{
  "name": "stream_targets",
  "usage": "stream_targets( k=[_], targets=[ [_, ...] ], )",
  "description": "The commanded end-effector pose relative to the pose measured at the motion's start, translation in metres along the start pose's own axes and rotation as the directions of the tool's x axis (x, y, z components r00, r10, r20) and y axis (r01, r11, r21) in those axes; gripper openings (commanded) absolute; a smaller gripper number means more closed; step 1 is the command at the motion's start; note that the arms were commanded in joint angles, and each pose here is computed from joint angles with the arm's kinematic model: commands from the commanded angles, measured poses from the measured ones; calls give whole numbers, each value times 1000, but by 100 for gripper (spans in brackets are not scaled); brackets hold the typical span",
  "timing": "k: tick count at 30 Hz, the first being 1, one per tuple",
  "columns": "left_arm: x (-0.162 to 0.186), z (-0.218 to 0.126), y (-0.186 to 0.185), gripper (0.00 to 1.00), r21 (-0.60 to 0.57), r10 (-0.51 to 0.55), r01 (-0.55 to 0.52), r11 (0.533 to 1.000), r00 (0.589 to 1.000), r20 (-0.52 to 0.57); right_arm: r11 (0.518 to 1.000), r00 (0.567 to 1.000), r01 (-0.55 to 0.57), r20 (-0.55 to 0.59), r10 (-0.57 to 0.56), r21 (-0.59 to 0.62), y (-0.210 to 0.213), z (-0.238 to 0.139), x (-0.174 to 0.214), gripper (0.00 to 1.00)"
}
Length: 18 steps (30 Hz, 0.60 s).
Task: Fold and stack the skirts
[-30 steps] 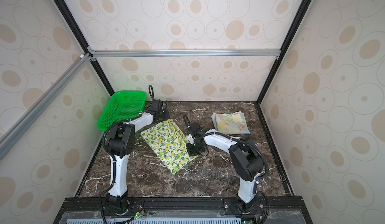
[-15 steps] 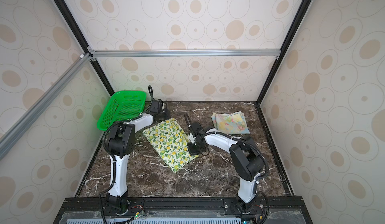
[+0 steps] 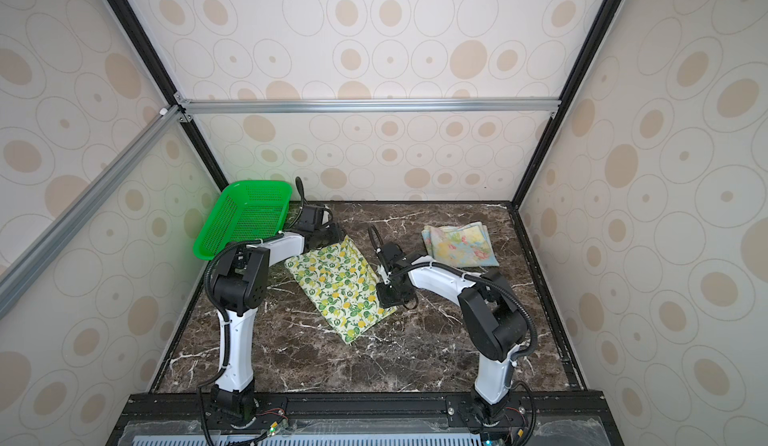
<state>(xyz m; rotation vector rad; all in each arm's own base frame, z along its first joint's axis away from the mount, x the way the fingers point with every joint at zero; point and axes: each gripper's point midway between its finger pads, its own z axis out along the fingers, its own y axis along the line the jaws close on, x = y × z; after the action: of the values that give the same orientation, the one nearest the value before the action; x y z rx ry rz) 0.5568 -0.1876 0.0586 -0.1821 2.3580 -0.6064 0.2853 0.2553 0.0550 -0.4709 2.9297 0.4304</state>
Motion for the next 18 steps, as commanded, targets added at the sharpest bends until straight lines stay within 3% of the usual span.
stream_targets(
  k=[1, 4, 6, 10, 18],
  targets=[
    [-16, -22, -14, 47, 22, 44, -45, 999, 998, 39, 1000, 998, 30, 50, -29, -10, 3, -18, -7, 38],
    [-9, -21, -7, 43, -1, 49, -49, 999, 999, 21, 997, 997, 61, 46, -58, -53, 17, -14, -7, 35],
    [-5, -19, -6, 33, 2, 50, -50, 999, 999, 12, 996, 998, 52, 38, -50, -67, 20, -6, -7, 27],
    [3, -14, -1, 22, 1, 44, -44, 999, 999, -1, 998, 1000, 24, 4, -24, -56, 15, 12, -3, 16],
    [24, -11, 10, 16, -6, 25, -26, 1000, 999, -34, 1000, 999, -22, -30, 23, 12, -7, 30, 8, 11]
  ],
)
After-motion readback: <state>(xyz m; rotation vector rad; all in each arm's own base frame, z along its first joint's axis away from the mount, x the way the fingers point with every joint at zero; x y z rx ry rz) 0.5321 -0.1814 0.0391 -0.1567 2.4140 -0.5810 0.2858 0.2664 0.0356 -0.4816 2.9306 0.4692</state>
